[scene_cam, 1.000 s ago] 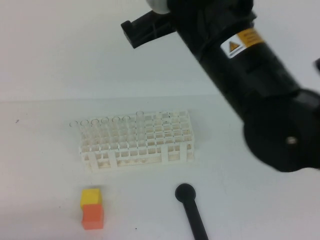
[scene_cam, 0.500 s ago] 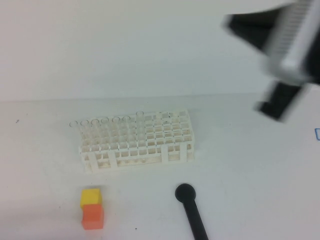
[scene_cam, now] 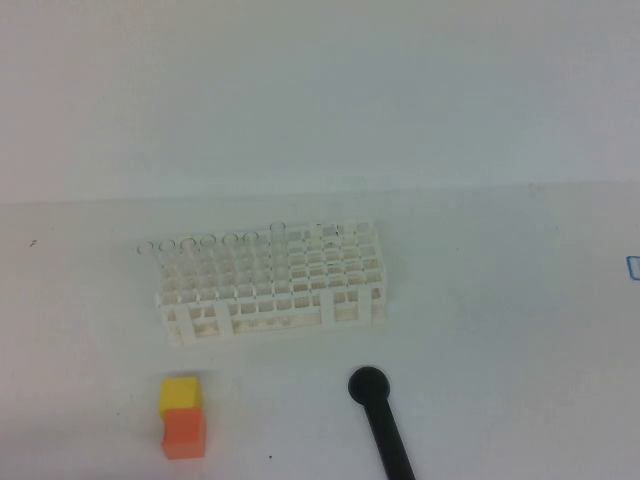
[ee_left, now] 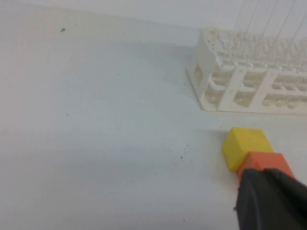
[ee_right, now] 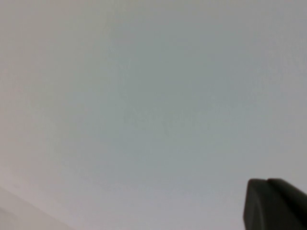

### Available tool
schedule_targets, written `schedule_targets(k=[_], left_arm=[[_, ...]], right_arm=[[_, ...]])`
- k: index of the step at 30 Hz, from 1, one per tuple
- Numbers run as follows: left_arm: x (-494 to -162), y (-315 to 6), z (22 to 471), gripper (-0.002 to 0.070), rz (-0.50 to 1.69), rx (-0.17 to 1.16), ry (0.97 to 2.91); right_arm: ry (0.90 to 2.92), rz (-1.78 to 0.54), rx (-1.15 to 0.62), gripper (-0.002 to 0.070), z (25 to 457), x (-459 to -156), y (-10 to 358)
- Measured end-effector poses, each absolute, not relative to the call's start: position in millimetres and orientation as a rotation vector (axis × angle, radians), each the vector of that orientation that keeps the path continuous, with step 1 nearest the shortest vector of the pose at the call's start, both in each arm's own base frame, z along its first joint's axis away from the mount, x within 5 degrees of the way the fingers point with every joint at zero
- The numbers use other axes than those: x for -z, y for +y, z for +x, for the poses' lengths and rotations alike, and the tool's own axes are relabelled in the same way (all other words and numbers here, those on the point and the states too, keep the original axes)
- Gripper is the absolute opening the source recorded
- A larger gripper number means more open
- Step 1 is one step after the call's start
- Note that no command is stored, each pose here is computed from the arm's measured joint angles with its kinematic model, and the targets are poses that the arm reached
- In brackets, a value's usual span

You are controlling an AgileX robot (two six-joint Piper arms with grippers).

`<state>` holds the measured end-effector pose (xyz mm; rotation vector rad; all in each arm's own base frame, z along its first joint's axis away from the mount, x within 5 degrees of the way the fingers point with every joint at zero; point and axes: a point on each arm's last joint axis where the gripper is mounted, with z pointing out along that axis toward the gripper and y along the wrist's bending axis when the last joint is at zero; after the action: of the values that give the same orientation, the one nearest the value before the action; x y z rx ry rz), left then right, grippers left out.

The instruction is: Place the test tubes

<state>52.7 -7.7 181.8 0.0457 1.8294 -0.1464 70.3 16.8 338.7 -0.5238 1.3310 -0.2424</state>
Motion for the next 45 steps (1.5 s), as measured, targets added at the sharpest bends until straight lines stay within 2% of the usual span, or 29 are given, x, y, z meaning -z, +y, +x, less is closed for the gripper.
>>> schedule_targets(k=[7,19,22,26,34,38,45], left_arm=[[-181.8,-7.7,52.7,-0.0001,0.046,0.146,1.829],[-181.8,-7.7,52.7,-0.0001,0.046,0.146,1.829],[-181.8,-7.7,52.7,-0.0001,0.046,0.146,1.829],[-181.8,-7.7,52.7,-0.0001,0.047,0.147,1.829],[-181.8,-7.7,52.7,-0.0001,0.047,0.147,1.829],[-181.8,-7.7,52.7,-0.0001,0.047,0.147,1.829],[-181.7,-7.7,52.7,-0.0001,0.047,0.147,1.831]], right_arm=[[1.345,-0.38,0.164,-0.0001,47.2,-287.4,10.3],[1.526,-0.397,0.137,-0.0001,59.0,-222.2,11.4],[1.54,-0.391,0.142,-0.0001,60.1,-215.0,10.7],[1.582,-0.305,0.067,-0.0001,59.6,-212.6,10.0],[1.835,-0.09,0.042,-0.0001,51.9,-184.7,1.2],[1.884,-0.052,0.031,-0.0001,52.1,-171.0,0.4],[1.897,-0.061,0.038,-0.0001,51.8,-169.4,0.3]])
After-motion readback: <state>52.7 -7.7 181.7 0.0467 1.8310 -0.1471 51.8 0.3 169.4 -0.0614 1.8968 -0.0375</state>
